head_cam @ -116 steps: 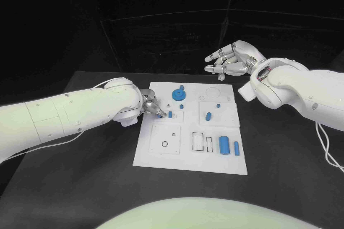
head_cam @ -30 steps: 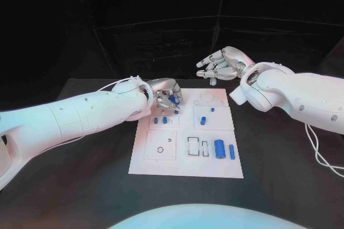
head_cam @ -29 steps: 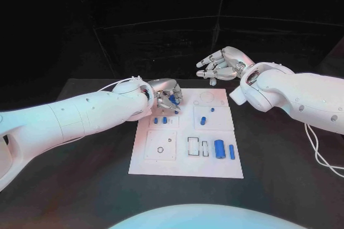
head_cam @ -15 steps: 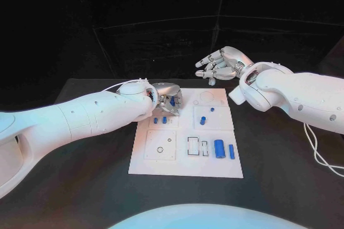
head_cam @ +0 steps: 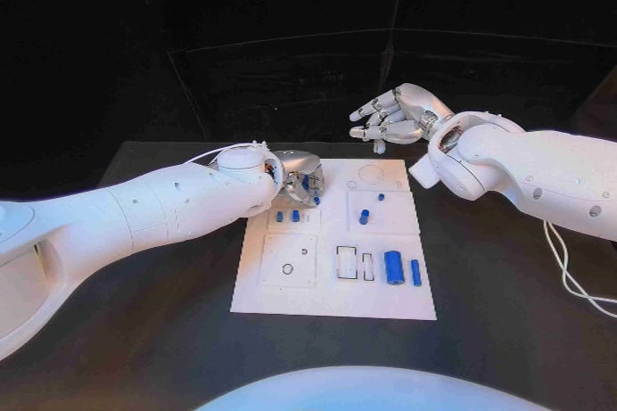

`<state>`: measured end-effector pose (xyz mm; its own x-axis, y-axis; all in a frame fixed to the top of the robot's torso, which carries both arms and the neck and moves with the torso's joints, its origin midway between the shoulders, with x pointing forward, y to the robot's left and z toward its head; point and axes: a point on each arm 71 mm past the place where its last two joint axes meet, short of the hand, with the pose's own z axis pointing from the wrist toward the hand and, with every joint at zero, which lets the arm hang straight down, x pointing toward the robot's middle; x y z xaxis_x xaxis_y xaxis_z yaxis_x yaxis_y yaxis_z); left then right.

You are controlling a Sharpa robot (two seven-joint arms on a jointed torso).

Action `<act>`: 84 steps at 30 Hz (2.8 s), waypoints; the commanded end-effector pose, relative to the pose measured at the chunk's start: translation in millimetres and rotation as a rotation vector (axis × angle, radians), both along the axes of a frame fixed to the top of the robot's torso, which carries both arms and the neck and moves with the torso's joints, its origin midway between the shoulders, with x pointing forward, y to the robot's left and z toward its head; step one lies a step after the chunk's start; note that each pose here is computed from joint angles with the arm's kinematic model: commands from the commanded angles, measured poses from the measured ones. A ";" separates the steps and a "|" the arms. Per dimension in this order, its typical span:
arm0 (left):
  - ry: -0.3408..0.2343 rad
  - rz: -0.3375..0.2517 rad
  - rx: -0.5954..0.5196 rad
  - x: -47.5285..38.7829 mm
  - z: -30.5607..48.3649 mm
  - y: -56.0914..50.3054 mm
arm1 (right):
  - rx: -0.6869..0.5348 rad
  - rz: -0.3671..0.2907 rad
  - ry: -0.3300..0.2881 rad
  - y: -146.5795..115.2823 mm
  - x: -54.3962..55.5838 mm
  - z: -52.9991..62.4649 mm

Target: Assemble the parts on the task board

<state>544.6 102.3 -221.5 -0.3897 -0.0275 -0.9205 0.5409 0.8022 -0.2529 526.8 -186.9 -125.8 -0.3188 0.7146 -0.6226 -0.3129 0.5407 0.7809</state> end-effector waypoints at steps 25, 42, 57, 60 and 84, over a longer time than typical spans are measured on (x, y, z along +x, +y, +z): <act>0.038 0.003 0.045 -2.5 -6.3 -3.3 | 0.004 0.016 -0.005 2.9 -0.2 1.5; 0.040 -0.007 0.042 -3.6 -6.3 -5.9 | 0.004 0.019 -0.004 4.1 0.0 1.4; 0.032 -0.019 0.030 -4.8 -5.2 -8.0 | 0.004 0.021 -0.003 4.7 0.1 1.2; 0.031 -0.019 0.029 -4.8 -5.1 -8.0 | 0.004 0.021 -0.003 4.8 0.2 1.2; -0.019 -0.011 -0.031 -4.9 0.0 -4.4 | 0.005 0.023 -0.004 5.3 0.2 1.3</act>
<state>540.8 98.5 -223.1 -0.3870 -0.0280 -0.9217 0.5434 0.8006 -0.2525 527.2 -182.8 -126.2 -0.3283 0.7111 -0.6217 -0.3175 0.5368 0.7817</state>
